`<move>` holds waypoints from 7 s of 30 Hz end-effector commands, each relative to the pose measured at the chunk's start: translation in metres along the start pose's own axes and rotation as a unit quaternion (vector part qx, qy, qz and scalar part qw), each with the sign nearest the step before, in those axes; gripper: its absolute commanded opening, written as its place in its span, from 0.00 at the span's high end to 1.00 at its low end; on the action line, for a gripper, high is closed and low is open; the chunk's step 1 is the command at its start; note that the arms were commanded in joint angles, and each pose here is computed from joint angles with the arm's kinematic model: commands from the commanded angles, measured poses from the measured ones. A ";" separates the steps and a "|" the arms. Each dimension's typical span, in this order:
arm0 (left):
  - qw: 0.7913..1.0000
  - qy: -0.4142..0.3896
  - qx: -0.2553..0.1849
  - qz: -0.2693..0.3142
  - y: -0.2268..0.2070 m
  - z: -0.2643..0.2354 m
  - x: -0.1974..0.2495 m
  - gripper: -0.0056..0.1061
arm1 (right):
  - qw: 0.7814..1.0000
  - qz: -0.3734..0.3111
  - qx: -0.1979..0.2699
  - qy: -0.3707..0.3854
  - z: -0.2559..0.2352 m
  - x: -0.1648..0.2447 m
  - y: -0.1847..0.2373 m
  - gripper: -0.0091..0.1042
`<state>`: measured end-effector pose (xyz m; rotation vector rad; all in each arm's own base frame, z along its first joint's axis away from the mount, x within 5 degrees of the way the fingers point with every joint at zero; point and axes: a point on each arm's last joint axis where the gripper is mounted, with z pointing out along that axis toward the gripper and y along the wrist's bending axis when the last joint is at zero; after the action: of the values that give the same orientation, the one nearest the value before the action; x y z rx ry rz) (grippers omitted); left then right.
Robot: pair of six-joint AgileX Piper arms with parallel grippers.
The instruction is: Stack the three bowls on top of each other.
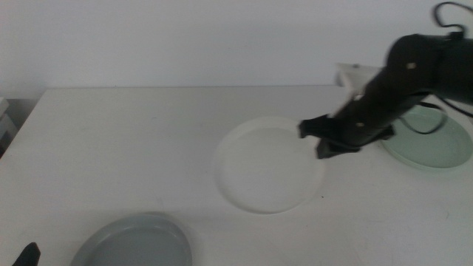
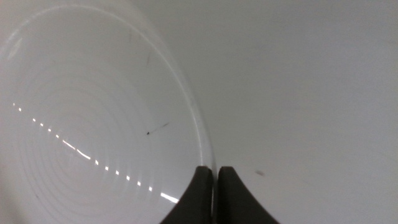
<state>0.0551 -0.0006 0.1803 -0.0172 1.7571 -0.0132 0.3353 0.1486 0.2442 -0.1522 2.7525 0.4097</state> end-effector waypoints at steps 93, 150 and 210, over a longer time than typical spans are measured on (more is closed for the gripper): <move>0.999 -0.049 -0.002 -0.010 0.000 -0.002 -0.009 0.01 | 0.965 0.202 0.145 -0.087 -0.006 -0.085 -0.322 0.52; 0.999 -0.049 -0.002 -0.010 0.000 -0.002 -0.009 0.01 | 0.996 -0.040 -0.064 -0.048 0.056 -0.067 0.001 0.93; 0.999 -0.049 -0.006 0.016 0.001 -0.002 -0.009 0.01 | 0.907 -0.196 -0.075 -0.365 -0.265 0.165 -0.005 0.46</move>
<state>0.0551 -0.0003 0.1803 -0.0099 1.7572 0.0007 0.0932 0.0561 0.4094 -0.5144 1.9772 0.4520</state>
